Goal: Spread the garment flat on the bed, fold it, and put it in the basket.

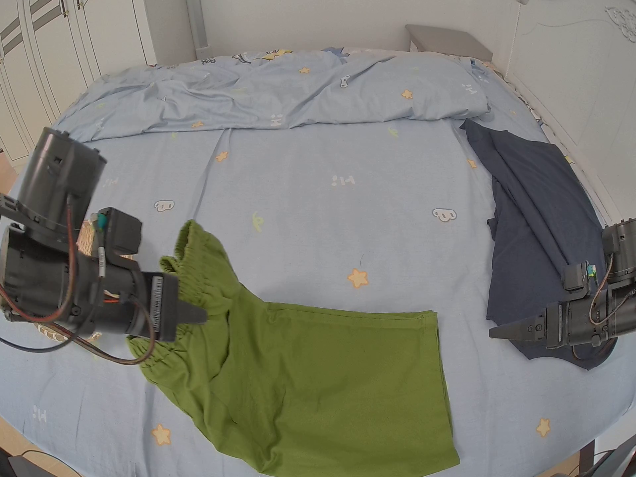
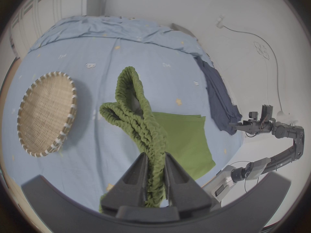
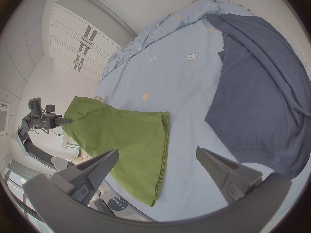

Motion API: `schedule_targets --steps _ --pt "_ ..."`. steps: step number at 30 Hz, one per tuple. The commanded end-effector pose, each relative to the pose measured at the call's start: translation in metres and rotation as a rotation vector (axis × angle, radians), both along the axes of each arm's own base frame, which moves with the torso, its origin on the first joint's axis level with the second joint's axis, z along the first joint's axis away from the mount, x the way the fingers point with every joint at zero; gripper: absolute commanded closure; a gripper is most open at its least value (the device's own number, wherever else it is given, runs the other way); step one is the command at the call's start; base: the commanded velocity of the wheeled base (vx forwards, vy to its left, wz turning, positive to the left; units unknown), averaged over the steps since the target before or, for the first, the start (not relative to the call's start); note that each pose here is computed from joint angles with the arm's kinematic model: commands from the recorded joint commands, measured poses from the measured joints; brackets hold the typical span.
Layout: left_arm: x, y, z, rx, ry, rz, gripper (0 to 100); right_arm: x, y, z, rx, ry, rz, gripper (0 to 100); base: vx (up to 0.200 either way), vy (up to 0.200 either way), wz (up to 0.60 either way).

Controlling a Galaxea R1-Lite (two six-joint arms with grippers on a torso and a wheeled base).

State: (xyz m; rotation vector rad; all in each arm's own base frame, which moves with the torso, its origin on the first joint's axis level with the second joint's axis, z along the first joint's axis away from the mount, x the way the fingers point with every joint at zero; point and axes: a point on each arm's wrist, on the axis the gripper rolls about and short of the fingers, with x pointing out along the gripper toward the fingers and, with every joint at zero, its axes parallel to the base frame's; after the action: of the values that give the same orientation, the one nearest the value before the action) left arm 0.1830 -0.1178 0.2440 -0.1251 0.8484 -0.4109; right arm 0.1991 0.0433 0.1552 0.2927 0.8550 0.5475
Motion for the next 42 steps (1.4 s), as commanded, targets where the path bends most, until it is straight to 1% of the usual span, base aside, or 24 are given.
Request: schedule_targets --steps 1,3,4,6,8,9,13,15,16,20,21,22,26,32,33,35,36,37,38,39,40,42 --pt "0.005 -0.066 -0.015 0.051 0.039 -0.088 100 -0.001 0.001 -0.001 -0.008 0.001 -0.003 0 0.000 0.000 0.00" --pt "0.004 -0.079 -0.021 0.055 0.044 -0.105 100 -0.001 0.001 -0.001 -0.008 0.001 -0.003 0 0.000 0.000 0.00" --pt "0.004 -0.083 -0.022 0.055 0.046 -0.110 100 -0.001 0.001 -0.001 -0.008 0.001 -0.003 0 0.000 0.000 0.00" --pt "-0.001 -0.098 -0.026 0.037 0.046 -0.142 100 0.000 0.000 0.000 -0.007 -0.005 -0.008 0 0.000 0.000 0.00" --pt "-0.002 -0.100 -0.026 0.035 0.045 -0.147 100 0.001 0.000 0.000 -0.007 -0.005 -0.009 0 0.000 0.000 0.00" --pt "-0.011 -0.116 -0.029 0.022 0.042 -0.200 100 0.001 -0.001 0.000 -0.007 -0.007 -0.014 0 0.000 0.000 0.00" --pt "-0.020 -0.135 -0.038 0.030 0.046 -0.244 100 0.002 -0.003 -0.001 -0.009 -0.003 -0.022 0 0.000 0.000 0.00" --pt "-0.021 -0.140 -0.041 0.031 0.041 -0.242 100 0.002 -0.003 -0.001 -0.009 -0.003 -0.022 0 0.000 0.000 0.00" --pt "-0.021 -0.147 -0.046 0.035 0.035 -0.231 100 0.002 -0.003 -0.002 -0.009 -0.002 -0.022 0 0.000 0.000 0.00" --pt "-0.021 -0.170 -0.069 0.028 0.067 -0.205 100 0.004 -0.004 -0.003 -0.011 0.004 -0.029 0 0.000 0.000 0.00" --pt "-0.021 -0.170 -0.069 0.028 0.067 -0.205 100 0.004 -0.004 -0.003 -0.011 0.004 -0.029 0 0.000 0.000 0.00" --pt "-0.022 -0.180 -0.077 0.022 0.075 -0.195 100 0.006 -0.005 -0.006 -0.015 0.015 -0.032 0 0.000 0.000 0.00" --pt "-0.021 -0.188 -0.080 0.001 0.068 -0.187 100 0.007 -0.005 -0.008 -0.015 0.013 -0.033 0 0.000 0.000 0.00" --pt "-0.024 -0.193 -0.082 -0.008 0.076 -0.189 100 0.007 -0.005 -0.008 -0.015 0.013 -0.032 0 0.000 0.000 0.00" --pt "-0.023 -0.195 -0.085 -0.002 0.081 -0.188 0 0.007 -0.005 -0.008 -0.015 0.015 -0.032 0 0.000 0.000 0.00" --pt "-0.022 -0.197 -0.086 -0.002 0.085 -0.184 0 0.007 -0.005 -0.008 -0.015 0.015 -0.032 0 0.000 0.000 0.00" --pt "-0.020 -0.200 -0.085 -0.024 0.086 -0.169 0 0.007 -0.005 -0.008 -0.016 0.014 -0.029 0 0.000 0.000 0.00" --pt "-0.020 -0.200 -0.085 -0.024 0.086 -0.169 0 0.007 -0.005 -0.008 -0.016 0.014 -0.029 0 0.000 0.000 0.00" --pt "-0.019 -0.202 -0.080 -0.062 0.087 -0.150 0 0.007 -0.005 -0.008 -0.016 0.014 -0.029 0 0.000 0.000 0.00" --pt "-0.019 -0.202 -0.080 -0.062 0.087 -0.150 0 0.007 -0.005 -0.008 -0.016 0.014 -0.029 0 0.000 0.000 0.00" --pt "-0.019 -0.204 -0.076 -0.091 0.088 -0.137 0 0.006 -0.005 -0.009 -0.016 0.016 -0.029 0 0.000 0.000 0.00" --pt "-0.019 -0.204 -0.072 -0.116 0.093 -0.122 0 0.006 -0.005 -0.009 -0.015 0.016 -0.028 0 0.000 0.000 0.00"
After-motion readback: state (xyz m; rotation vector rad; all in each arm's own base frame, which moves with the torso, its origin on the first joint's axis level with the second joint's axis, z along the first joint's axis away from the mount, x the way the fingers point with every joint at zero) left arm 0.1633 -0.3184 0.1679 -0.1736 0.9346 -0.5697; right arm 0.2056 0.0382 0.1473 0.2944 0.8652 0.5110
